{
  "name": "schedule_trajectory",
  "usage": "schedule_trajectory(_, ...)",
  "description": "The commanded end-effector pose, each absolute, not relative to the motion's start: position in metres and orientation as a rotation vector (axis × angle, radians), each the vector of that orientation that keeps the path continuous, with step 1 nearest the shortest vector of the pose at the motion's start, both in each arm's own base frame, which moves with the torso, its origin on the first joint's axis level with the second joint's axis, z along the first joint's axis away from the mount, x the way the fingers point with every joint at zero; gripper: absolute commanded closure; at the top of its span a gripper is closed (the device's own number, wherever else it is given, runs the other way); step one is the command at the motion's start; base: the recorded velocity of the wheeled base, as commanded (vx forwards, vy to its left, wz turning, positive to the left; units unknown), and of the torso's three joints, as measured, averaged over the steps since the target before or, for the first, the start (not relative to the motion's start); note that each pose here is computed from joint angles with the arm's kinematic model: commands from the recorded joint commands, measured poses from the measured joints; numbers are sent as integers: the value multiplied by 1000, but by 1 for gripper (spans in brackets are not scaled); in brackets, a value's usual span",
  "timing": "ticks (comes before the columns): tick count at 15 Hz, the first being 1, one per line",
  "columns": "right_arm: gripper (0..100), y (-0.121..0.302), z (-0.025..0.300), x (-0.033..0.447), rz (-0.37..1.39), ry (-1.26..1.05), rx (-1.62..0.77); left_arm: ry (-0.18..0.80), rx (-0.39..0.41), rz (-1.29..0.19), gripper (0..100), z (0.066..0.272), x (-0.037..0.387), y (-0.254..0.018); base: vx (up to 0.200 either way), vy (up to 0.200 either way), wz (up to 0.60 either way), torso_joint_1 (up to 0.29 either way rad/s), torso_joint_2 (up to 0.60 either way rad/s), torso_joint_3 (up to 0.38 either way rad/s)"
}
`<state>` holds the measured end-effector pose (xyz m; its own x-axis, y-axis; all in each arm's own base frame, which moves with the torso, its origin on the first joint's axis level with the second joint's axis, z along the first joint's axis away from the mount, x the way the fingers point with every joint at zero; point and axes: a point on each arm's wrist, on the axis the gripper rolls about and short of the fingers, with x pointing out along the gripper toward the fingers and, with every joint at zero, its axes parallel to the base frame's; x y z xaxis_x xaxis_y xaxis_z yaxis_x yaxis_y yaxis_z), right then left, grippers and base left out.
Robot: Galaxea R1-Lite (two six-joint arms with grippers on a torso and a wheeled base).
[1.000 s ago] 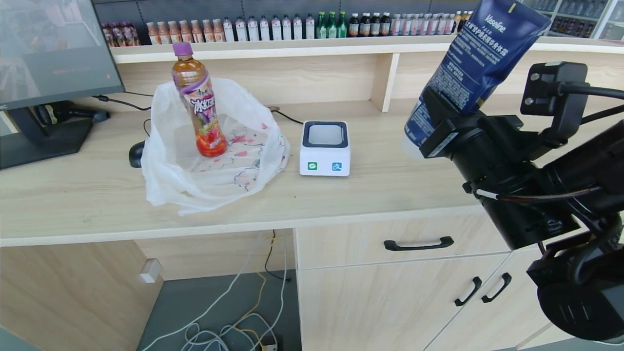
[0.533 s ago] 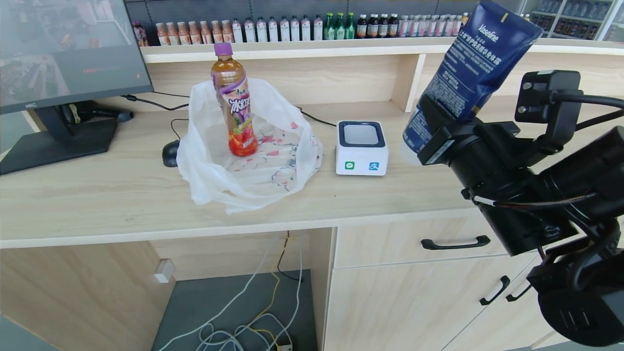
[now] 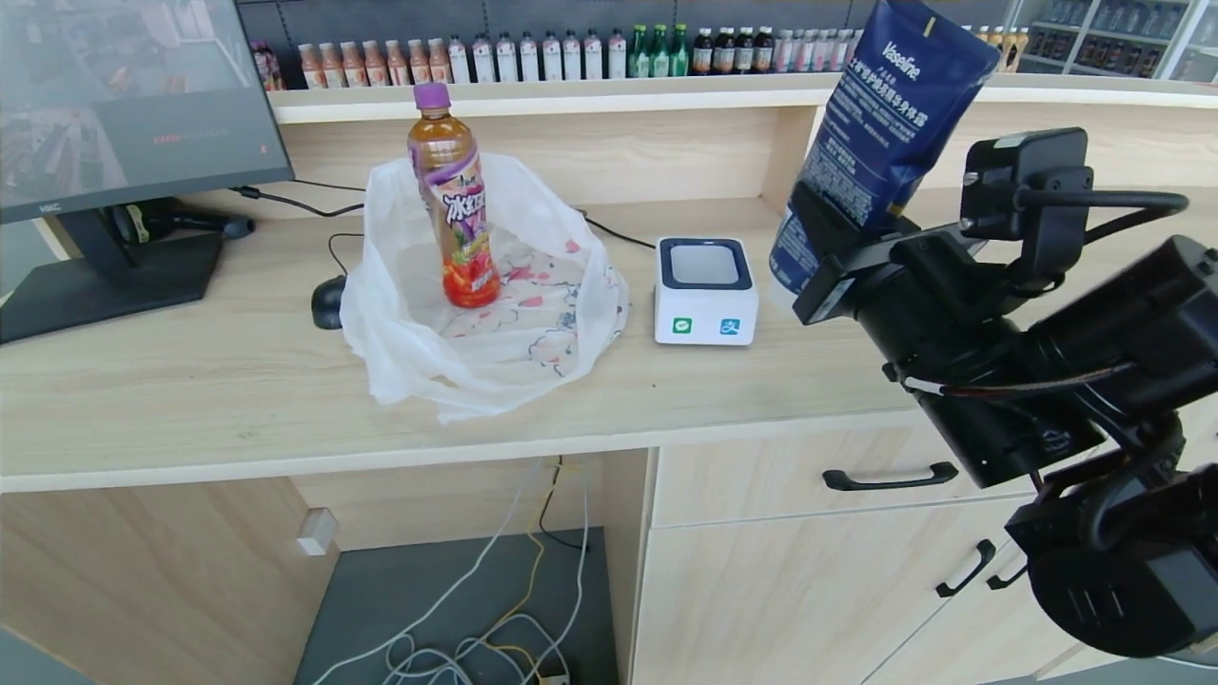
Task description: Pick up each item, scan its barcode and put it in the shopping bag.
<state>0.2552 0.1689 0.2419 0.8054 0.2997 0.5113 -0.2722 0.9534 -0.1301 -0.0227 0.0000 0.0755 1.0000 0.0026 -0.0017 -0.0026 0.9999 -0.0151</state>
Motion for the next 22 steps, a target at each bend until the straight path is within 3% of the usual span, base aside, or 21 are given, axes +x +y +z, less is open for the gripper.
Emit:
schedule_trajectory(1, 100, 172, 251, 266, 286, -556, -93, 2, -15, 3, 0, 76, -23, 0, 0, 0, 0, 0, 0, 0)
schedule_trajectory(7, 100, 174, 303, 288, 237, -558, -218, 2, -15, 3, 0, 76, -23, 0, 0, 0, 0, 0, 0, 0)
schedule_trajectory(11, 100, 179, 321, 294, 343, -587, -360, 2, -15, 3, 0, 76, -23, 0, 0, 0, 0, 0, 0, 0)
schedule_trajectory(18, 100, 171, 316, 315, 531, -741, -722, 2, -15, 3, 0, 76, -23, 0, 0, 0, 0, 0, 0, 0)
schedule_trajectory(22, 100, 153, 298, 341, 661, -816, -883, 2, -15, 3, 0, 76, -23, 0, 0, 0, 0, 0, 0, 0)
